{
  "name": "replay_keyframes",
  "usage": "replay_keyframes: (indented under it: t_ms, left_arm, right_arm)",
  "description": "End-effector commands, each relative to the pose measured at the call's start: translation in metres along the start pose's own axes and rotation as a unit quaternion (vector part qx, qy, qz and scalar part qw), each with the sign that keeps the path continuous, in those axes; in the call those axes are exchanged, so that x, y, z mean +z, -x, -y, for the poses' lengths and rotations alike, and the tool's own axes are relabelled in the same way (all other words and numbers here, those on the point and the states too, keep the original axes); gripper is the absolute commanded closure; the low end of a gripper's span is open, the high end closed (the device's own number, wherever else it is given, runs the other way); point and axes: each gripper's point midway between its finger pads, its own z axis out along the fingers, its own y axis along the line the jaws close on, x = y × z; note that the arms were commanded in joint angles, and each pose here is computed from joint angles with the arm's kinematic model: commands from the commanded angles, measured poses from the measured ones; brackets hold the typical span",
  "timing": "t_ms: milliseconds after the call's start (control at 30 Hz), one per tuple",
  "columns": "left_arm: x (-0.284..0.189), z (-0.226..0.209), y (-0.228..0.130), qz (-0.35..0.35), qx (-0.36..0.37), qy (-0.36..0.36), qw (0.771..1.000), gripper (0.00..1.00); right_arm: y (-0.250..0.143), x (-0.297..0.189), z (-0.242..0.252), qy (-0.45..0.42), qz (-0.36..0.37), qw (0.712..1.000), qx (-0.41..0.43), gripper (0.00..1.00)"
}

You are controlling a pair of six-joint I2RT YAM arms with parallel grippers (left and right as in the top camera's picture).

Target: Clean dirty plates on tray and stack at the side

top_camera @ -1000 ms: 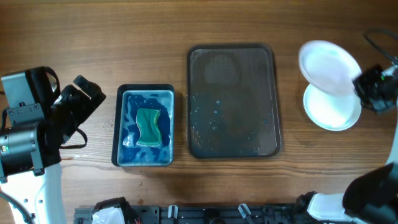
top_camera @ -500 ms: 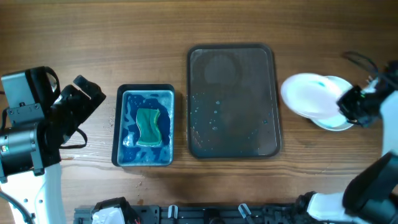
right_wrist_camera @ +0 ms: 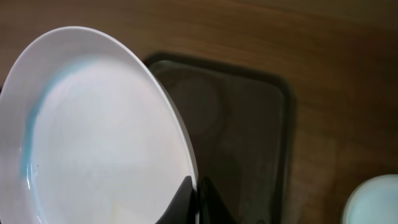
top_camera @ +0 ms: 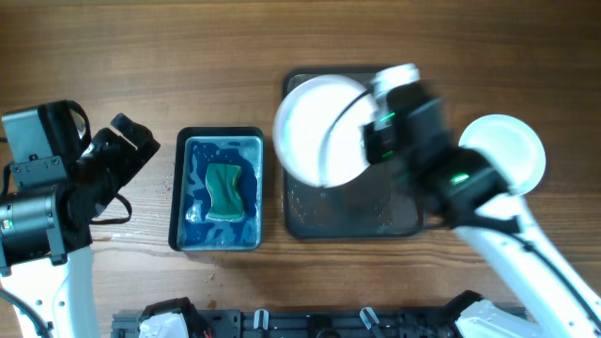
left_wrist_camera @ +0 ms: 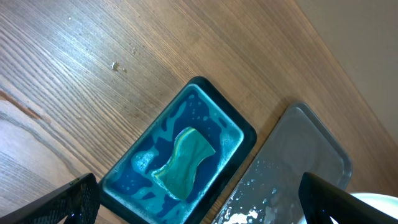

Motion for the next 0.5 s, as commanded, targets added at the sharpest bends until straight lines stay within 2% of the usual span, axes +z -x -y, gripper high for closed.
replay_keyframes:
  t_ms: [0, 100, 200, 467]
  left_arm:
    - [-0.002, 0.003, 0.003, 0.002, -0.002, -0.008, 1.000, 0.00]
    - [-0.002, 0.003, 0.002, 0.002, -0.002, -0.008, 1.000, 0.00]
    - [-0.002, 0.003, 0.003, 0.002, -0.002, -0.008, 1.000, 0.00]
    - [-0.002, 0.003, 0.002, 0.002, -0.002, -0.008, 1.000, 0.00]
  right_arm:
    - [0.006, 0.000, -0.018, -0.114, 0.034, 0.987, -0.107, 0.96]
    - [0.005, 0.005, -0.068, -0.086, 0.056, 0.978, -0.181, 0.96]
    - [0.008, 0.006, -0.105, -0.081, 0.091, 0.971, -0.205, 0.96]
    - [0.036, -0.012, -0.154, -0.196, 0.200, 0.918, -0.281, 0.96]
